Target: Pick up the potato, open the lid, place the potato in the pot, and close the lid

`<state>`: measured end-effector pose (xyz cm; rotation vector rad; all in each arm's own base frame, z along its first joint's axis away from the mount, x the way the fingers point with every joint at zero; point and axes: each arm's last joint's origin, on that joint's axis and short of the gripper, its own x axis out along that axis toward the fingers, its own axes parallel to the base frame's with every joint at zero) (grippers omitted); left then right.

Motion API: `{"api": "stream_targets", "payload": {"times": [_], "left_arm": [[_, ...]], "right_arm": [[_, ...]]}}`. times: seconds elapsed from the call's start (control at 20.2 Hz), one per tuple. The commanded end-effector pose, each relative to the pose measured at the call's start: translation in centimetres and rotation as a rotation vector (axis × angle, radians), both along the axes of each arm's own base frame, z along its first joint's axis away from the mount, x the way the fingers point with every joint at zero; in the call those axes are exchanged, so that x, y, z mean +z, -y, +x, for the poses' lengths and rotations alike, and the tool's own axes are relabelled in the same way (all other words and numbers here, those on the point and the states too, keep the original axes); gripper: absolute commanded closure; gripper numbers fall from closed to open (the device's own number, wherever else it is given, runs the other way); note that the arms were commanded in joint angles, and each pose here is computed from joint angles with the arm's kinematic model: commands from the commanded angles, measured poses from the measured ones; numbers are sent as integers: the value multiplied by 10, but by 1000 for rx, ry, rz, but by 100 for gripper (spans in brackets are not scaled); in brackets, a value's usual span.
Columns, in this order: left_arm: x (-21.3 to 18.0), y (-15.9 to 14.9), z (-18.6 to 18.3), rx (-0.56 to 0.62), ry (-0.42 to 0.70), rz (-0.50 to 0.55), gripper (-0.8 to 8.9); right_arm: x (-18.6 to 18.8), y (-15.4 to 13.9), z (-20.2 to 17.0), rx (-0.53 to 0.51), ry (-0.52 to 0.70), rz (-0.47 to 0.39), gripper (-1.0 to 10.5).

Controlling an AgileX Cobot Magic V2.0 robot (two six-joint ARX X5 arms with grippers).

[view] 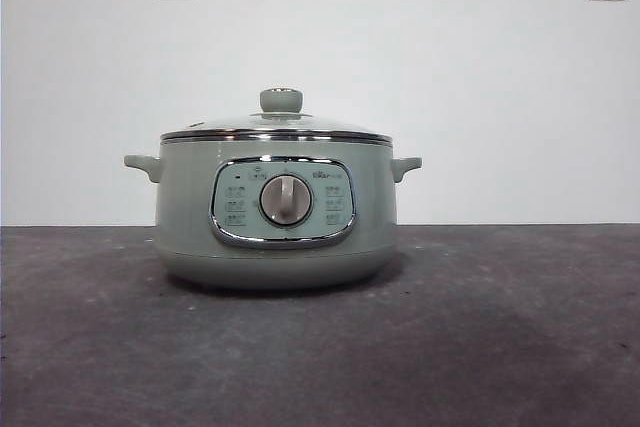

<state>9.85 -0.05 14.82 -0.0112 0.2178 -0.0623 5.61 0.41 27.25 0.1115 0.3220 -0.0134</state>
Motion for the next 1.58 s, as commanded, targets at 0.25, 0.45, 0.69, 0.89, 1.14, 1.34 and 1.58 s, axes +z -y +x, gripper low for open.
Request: {"api": "stream_targets", "payload": {"times": [0.25, 0.45, 0.69, 0.89, 1.14, 1.34, 1.58], "left_arm": [[-3, 0, 0, -5, -4, 10, 816], [-3, 0, 0, -5, -5, 10, 816], [-3, 0, 1, -5, -8, 10, 816], [-3, 0, 1, -5, -9, 10, 816], [-3, 0, 1, -5, -9, 10, 816], [-3, 0, 1, -5, -9, 10, 816], [-3, 0, 1, -5, -9, 10, 816]], "right_arm": [[-63, 2, 15, 40, 131, -175, 946], [-95, 2, 25, 61, 38, -238, 946], [-117, 1, 33, 62, 48, -242, 946], [-120, 1, 38, 52, 113, -242, 946], [-122, 1, 40, 44, 144, -252, 946], [-123, 3, 40, 30, 139, -253, 946], [-122, 3, 40, 23, 142, -250, 946]]}}
